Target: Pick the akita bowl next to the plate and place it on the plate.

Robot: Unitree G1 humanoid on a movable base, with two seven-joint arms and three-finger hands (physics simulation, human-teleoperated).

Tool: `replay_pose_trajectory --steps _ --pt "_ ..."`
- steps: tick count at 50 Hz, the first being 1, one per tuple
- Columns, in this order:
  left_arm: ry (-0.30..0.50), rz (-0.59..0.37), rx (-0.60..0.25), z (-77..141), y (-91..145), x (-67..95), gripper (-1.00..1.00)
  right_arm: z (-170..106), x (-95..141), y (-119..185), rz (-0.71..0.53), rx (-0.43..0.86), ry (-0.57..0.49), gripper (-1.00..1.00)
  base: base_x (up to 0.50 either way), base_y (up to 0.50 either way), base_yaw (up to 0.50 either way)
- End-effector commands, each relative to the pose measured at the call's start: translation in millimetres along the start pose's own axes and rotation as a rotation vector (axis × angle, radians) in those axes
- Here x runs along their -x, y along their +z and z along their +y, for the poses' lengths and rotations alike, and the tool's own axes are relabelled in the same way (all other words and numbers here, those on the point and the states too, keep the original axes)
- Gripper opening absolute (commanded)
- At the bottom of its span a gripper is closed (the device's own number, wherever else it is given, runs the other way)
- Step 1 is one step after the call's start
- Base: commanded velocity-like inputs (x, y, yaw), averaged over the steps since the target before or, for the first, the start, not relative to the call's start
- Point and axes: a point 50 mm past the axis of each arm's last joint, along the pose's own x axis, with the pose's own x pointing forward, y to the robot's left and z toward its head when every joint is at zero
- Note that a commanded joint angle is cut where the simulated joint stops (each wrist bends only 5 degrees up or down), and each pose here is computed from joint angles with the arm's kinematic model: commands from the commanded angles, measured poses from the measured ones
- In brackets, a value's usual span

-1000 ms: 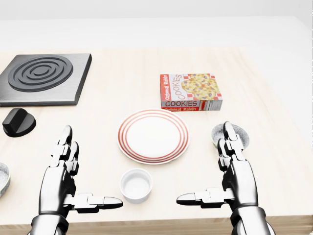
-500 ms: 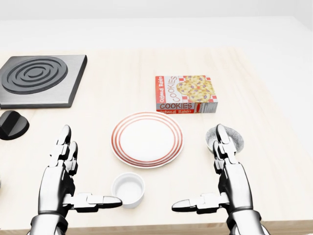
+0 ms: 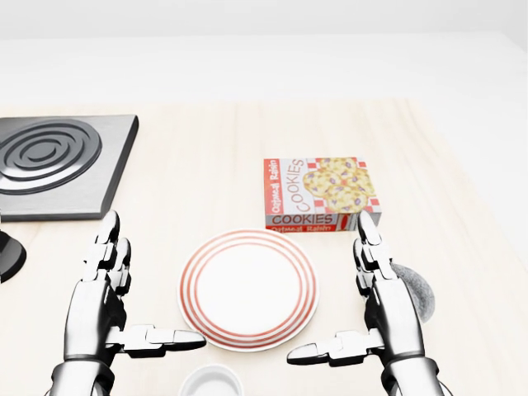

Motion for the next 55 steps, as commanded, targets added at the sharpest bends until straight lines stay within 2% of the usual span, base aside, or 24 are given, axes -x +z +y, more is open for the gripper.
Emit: replay_pose_trajectory --steps 1,10,30,31,32,40,55 --pt "0.0 0.0 0.001 0.1 0.5 0.2 1.0 0.4 0.5 0.7 -0.006 -0.003 0.005 1.0 0.33 0.0 0.0" --pt "-0.001 -0.001 0.001 0.0 -0.5 -0.5 1.0 0.4 0.8 1.5 -0.021 -0.003 -0.005 1.0 0.31 0.0 0.0" --pt "0.006 -0.003 0.005 0.8 0.8 -1.1 1.0 -2.7 0.3 -0.1 -0.022 -0.006 -0.017 1.0 0.0 0.0 0.0" --pt "0.294 -0.124 -0.043 91.5 39.7 -39.6 1.0 -2.0 0.9 -4.8 -0.001 0.002 -0.013 1.0 0.0 0.0 0.0" --pt "0.313 -0.119 -0.049 98.0 40.4 -41.3 1.0 -2.1 0.8 -5.6 0.002 0.002 -0.013 1.0 0.0 0.0 0.0" --pt "0.357 -0.116 -0.039 111.9 43.1 -43.1 1.0 -2.3 0.8 -4.4 -0.003 0.003 -0.013 1.0 0.0 0.0 0.0" --pt "0.359 -0.108 -0.035 111.9 41.2 -43.0 1.0 -2.1 1.0 -5.2 0.001 0.004 -0.014 1.0 0.0 0.0 0.0"
